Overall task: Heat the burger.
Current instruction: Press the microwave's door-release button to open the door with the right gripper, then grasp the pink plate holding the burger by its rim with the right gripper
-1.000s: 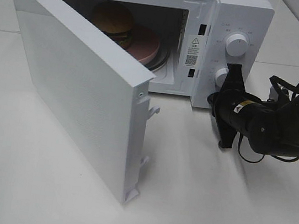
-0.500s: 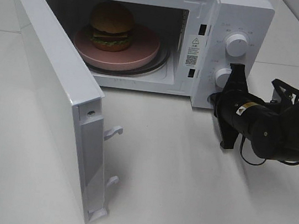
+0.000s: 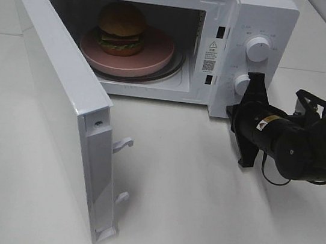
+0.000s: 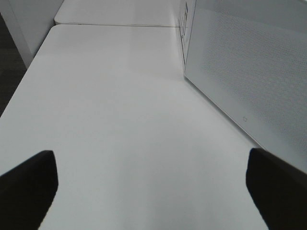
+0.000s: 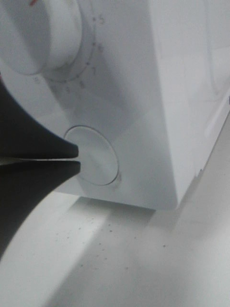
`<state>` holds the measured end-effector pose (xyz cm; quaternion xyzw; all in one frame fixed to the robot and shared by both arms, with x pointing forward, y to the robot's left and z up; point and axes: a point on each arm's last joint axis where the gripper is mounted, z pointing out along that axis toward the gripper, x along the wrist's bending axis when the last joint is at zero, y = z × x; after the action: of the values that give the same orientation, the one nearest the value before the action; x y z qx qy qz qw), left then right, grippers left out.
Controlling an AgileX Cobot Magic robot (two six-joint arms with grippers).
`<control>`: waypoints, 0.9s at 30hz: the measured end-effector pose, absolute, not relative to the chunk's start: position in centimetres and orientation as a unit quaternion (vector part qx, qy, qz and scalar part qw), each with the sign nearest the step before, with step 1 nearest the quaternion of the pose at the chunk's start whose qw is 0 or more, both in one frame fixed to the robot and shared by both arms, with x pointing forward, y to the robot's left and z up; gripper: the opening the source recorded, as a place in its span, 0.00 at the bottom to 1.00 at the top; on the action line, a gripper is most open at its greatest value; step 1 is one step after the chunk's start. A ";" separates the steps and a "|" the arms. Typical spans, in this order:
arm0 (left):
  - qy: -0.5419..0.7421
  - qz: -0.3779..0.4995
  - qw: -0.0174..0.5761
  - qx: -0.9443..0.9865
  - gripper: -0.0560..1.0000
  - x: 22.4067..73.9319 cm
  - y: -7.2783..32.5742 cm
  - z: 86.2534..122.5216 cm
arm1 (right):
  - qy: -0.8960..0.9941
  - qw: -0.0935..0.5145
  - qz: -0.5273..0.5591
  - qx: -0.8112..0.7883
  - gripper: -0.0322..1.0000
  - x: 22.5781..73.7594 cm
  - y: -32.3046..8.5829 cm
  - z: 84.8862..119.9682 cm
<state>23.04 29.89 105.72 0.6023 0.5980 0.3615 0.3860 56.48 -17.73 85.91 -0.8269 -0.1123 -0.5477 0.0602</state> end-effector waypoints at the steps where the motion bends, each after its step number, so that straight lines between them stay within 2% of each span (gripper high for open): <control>1: 0.598 0.362 0.386 0.602 0.99 23.0 29.9 105.7 | -0.112 0.060 -0.548 -0.827 0.06 56.5 -17.7 85.9; 17: 0.598 0.362 0.386 0.602 0.99 23.0 29.9 105.7 | -0.135 0.052 -0.540 -0.829 0.07 53.5 -18.7 86.4; 23: 0.598 0.362 0.386 0.602 0.99 23.0 29.9 105.7 | -0.232 0.000 -0.553 -0.801 0.07 52.2 -19.1 88.5; 27: 0.598 0.362 0.386 0.602 0.99 23.0 29.9 105.7 | -0.343 -0.058 -0.517 -0.782 0.07 51.2 -19.3 90.1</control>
<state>23.04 29.89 105.72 0.6023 0.5980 0.3615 0.3860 51.20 -19.28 90.11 -0.7824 -0.3427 -0.5168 -0.0579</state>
